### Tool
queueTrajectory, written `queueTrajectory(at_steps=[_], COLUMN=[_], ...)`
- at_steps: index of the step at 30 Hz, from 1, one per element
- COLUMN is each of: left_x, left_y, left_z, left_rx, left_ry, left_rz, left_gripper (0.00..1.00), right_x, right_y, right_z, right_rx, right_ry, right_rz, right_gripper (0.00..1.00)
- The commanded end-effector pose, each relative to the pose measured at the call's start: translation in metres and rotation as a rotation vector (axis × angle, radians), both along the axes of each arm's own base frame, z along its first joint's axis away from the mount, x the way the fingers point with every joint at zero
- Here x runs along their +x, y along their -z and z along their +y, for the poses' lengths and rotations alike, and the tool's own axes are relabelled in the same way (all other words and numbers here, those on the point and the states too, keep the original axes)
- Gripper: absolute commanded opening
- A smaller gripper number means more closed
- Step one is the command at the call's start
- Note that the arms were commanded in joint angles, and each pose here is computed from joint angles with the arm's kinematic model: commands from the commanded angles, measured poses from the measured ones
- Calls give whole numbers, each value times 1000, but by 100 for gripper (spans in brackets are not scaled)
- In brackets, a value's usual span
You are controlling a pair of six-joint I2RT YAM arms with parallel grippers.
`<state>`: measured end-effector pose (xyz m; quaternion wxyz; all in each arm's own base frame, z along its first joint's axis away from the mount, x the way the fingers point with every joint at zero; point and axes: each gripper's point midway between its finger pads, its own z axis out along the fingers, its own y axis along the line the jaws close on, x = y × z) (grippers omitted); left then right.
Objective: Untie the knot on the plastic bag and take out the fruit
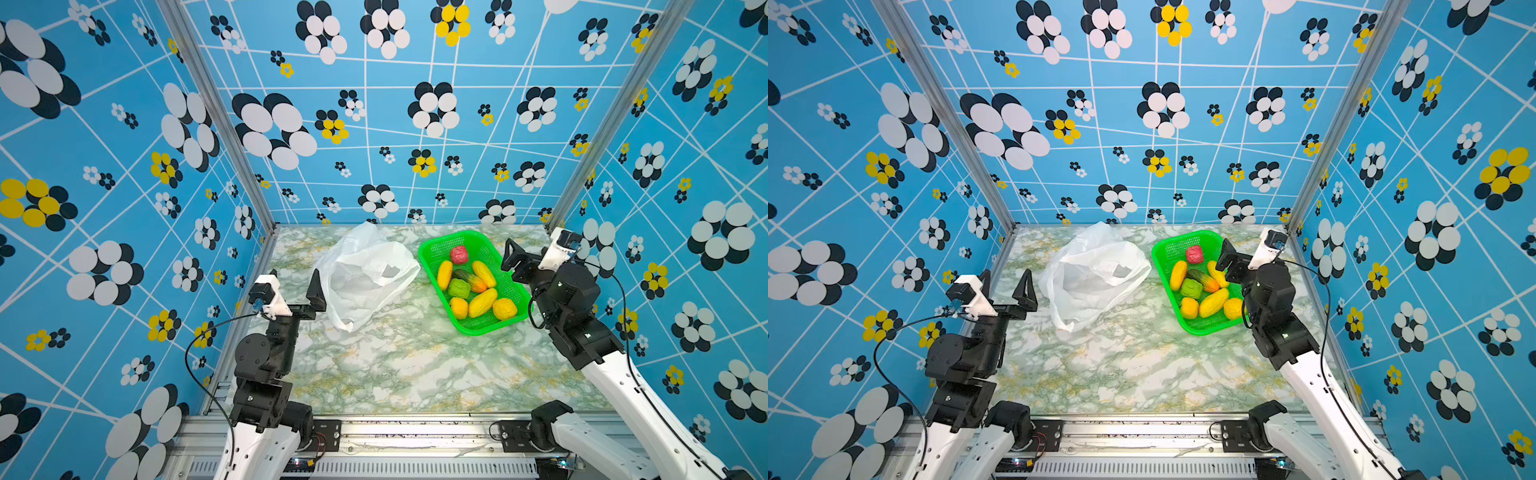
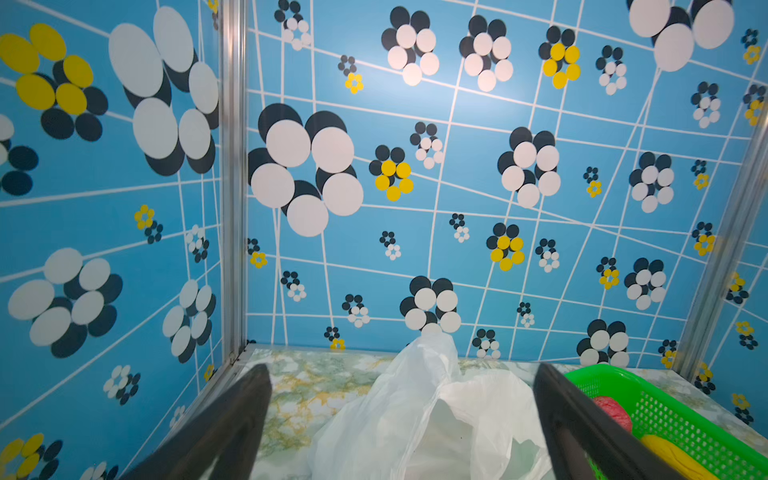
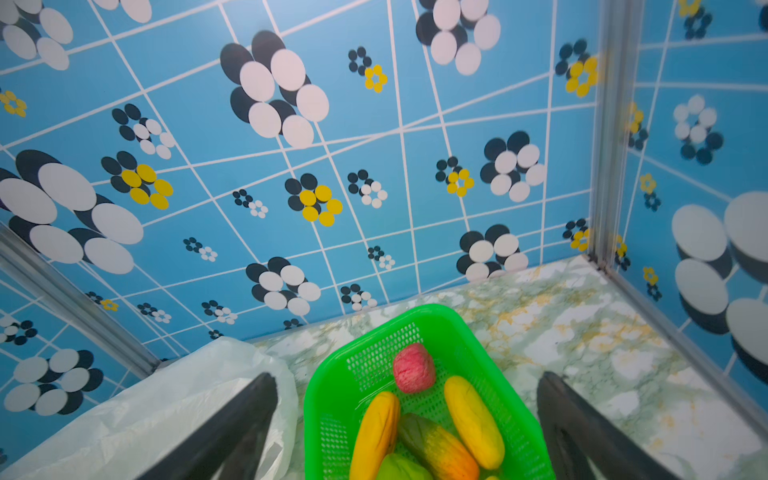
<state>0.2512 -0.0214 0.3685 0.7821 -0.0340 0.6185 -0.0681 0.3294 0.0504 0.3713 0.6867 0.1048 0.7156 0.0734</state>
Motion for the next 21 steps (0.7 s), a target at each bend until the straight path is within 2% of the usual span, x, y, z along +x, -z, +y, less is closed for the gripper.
queueTrajectory(at_steps=[1,3,5,6,10,15,18,21], left_x=[24,36,45,48,52,62,82,88], left_y=[58,84,108,117,161,231,241,251], left_z=[24,38,40,42,81,125,118,112], left_rx=[-17,-36,-34,-21,10,-112,-73,-63], left_ry=[-147,-221,-221,-231,-428,-535,-450,-415], left_rz=[183,255,312,332,440,584,654,652], left_gripper=[99,99,99,99,99,99,99,99], right_x=[-2,0,0,-3,-2,-7,2,20], right_y=[5,32,68,84,144,197,217,250], right_z=[-44,-78,-116,-131,-155,-202,-211,-207], right_rx=[-150,-171,-190,-160,-121,-34,-38,-58], right_ry=[206,323,437,497,583,750,759,704], right_rz=[29,91,185,216,269,371,430,548], right_gripper=[99,99,99,99,99,99,99,99])
